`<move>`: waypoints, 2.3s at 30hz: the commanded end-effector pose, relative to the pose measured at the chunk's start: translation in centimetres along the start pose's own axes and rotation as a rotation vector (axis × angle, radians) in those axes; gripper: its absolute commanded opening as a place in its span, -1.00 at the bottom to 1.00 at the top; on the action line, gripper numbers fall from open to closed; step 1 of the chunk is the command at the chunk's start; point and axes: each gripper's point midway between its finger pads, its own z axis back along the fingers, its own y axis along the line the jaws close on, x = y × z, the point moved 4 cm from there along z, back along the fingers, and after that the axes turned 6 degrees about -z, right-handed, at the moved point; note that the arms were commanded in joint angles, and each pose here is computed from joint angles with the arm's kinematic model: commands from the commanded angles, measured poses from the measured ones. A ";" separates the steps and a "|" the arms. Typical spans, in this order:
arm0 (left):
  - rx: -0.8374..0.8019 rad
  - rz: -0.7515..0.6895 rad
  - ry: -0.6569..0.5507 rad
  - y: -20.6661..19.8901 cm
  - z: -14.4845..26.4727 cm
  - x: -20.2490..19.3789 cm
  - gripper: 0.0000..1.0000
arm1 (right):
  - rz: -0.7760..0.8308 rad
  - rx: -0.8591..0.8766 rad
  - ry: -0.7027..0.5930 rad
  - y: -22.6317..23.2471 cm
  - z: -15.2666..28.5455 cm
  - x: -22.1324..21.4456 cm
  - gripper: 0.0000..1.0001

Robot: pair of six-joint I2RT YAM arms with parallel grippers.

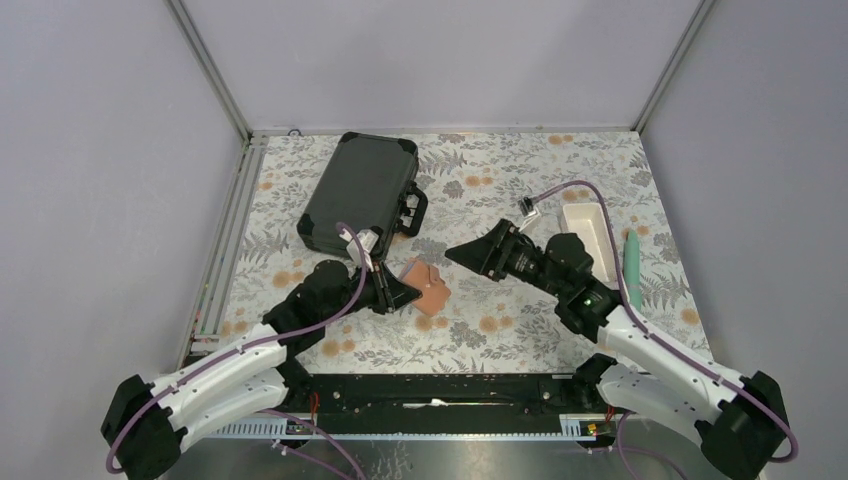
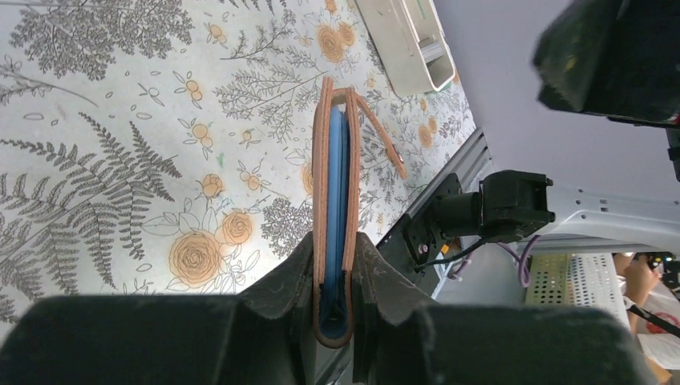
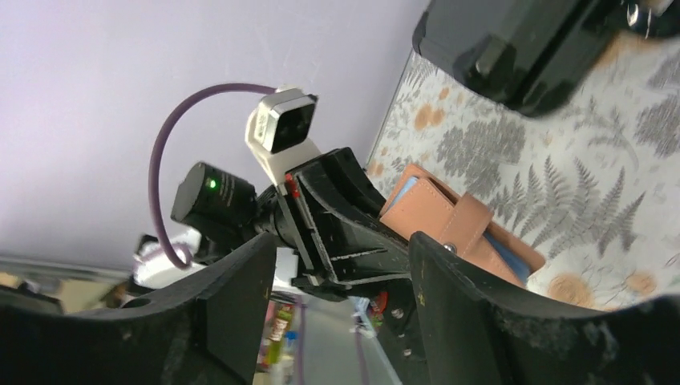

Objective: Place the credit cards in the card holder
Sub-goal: Open the card holder.

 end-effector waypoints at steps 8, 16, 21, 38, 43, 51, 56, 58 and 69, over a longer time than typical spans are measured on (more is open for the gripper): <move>-0.100 0.109 -0.002 -3.2 1.6 3.1 -1.00 | 0.494 0.077 0.257 2.4 -0.1 -2.7 0.03; -0.112 0.093 0.047 -3.0 1.7 2.4 -1.00 | 0.548 -0.034 0.334 0.2 -3.2 -5.0 -0.14; -0.125 0.045 0.058 -3.2 2.0 2.4 -1.00 | 0.538 -0.141 0.355 -1.7 -4.3 -5.0 -0.15; -0.292 -0.152 0.055 -5.5 4.8 2.4 -1.00 | 0.454 -0.127 0.342 -2.5 -1.0 -1.8 -0.06; -0.364 -0.186 0.045 -6.7 5.6 2.7 -1.00 | 0.448 -0.065 0.398 -2.1 -0.2 -2.3 -0.09; -0.411 -0.192 0.048 -7.4 5.7 2.8 -1.00 | 0.445 0.092 0.498 -0.8 0.5 -3.9 -0.13; -0.472 -0.201 0.045 -8.1 5.7 2.9 -1.00 | 0.438 0.120 0.508 -0.8 0.8 -4.2 -0.04; -0.512 -0.204 0.056 -8.5 5.9 2.7 -1.00 | 0.424 0.137 0.513 -0.8 0.7 -4.4 -0.04; -0.520 -0.220 0.046 -8.4 5.4 2.9 -1.00 | 0.375 0.269 0.592 0.7 1.5 -5.5 -0.03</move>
